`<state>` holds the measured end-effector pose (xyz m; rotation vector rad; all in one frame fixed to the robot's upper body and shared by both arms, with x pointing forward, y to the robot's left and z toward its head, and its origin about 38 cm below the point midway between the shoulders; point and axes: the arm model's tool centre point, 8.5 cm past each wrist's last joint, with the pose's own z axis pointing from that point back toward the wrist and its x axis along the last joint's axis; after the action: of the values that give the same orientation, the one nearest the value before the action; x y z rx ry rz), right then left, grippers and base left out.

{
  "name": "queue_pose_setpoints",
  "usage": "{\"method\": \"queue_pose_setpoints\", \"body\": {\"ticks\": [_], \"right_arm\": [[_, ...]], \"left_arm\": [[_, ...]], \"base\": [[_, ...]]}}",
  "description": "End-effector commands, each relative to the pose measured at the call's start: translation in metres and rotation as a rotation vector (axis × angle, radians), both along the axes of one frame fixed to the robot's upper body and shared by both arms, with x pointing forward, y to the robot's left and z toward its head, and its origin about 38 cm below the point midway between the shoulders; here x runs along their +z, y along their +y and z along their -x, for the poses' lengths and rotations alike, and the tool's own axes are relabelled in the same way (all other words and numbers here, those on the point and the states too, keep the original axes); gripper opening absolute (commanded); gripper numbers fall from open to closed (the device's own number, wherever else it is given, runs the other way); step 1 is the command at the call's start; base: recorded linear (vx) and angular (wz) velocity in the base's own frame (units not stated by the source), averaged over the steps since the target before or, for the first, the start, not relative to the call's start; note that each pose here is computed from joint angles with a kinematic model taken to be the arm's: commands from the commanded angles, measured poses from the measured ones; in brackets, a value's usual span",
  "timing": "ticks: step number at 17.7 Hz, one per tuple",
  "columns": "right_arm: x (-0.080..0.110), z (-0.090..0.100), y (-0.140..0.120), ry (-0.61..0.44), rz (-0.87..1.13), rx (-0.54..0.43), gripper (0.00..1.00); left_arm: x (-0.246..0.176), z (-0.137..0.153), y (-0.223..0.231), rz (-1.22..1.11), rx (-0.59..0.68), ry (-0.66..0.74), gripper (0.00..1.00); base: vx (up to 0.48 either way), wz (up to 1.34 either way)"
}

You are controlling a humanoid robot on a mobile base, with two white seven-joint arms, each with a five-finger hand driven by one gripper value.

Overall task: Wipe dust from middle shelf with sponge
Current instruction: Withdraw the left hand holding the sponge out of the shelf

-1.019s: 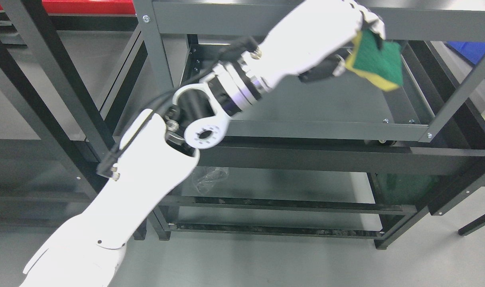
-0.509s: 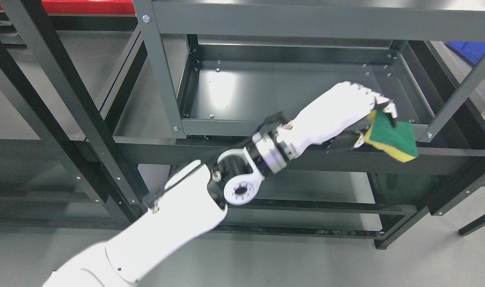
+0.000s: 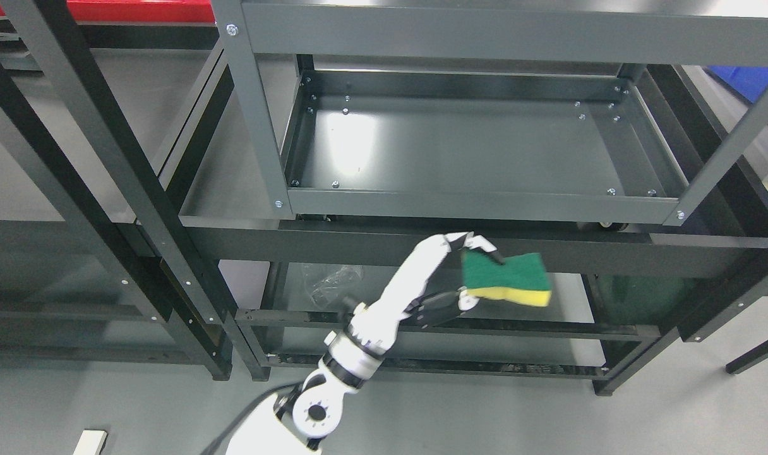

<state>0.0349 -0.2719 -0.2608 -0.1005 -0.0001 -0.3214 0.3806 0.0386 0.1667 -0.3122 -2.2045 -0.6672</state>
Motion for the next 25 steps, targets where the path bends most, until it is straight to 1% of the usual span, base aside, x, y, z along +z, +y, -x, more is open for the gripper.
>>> {"method": "queue_pose_setpoints", "body": {"ticks": [1, 4, 8, 13, 17, 20, 23, 25], "right_arm": [[0.001, -0.007, -0.012, -0.018, 0.02, 0.0, 1.0], [0.001, -0.006, -0.012, -0.016, 0.02, 0.001, 1.0], [0.001, -0.006, -0.012, -0.016, 0.02, 0.0, 1.0], [0.001, -0.006, -0.012, -0.016, 0.02, 0.0, 1.0], [0.001, -0.006, -0.012, -0.016, 0.02, 0.0, 1.0], [0.001, -0.006, -0.012, -0.016, 0.02, 0.0, 1.0], [0.001, -0.006, -0.012, -0.016, 0.02, 0.0, 1.0], [0.001, -0.006, -0.012, -0.016, 0.02, 0.0, 1.0]], "left_arm": [[-0.03, 0.007, 0.157, 0.227, 0.412, 0.124, 0.0], [-0.024, 0.004, 0.193, 0.25, 0.515, 0.127, 0.0], [-0.029, 0.008, 0.205, 0.258, 0.545, 0.138, 0.0], [-0.015, 0.007, 0.198, 0.269, 0.521, 0.104, 0.0], [-0.018, 0.01, 0.189, 0.261, 0.493, 0.116, 0.0], [-0.018, 0.011, 0.172, 0.236, 0.424, 0.114, 0.0], [0.001, -0.003, 0.175, 0.245, 0.432, 0.083, 0.0], [0.009, -0.013, 0.182, 0.25, 0.459, 0.114, 0.0]], "base": [[0.0, 0.0], [0.0, 0.0], [0.0, 0.0], [0.0, 0.0], [0.0, 0.0], [0.0, 0.0], [0.0, 0.0], [0.0, 0.0]]}}
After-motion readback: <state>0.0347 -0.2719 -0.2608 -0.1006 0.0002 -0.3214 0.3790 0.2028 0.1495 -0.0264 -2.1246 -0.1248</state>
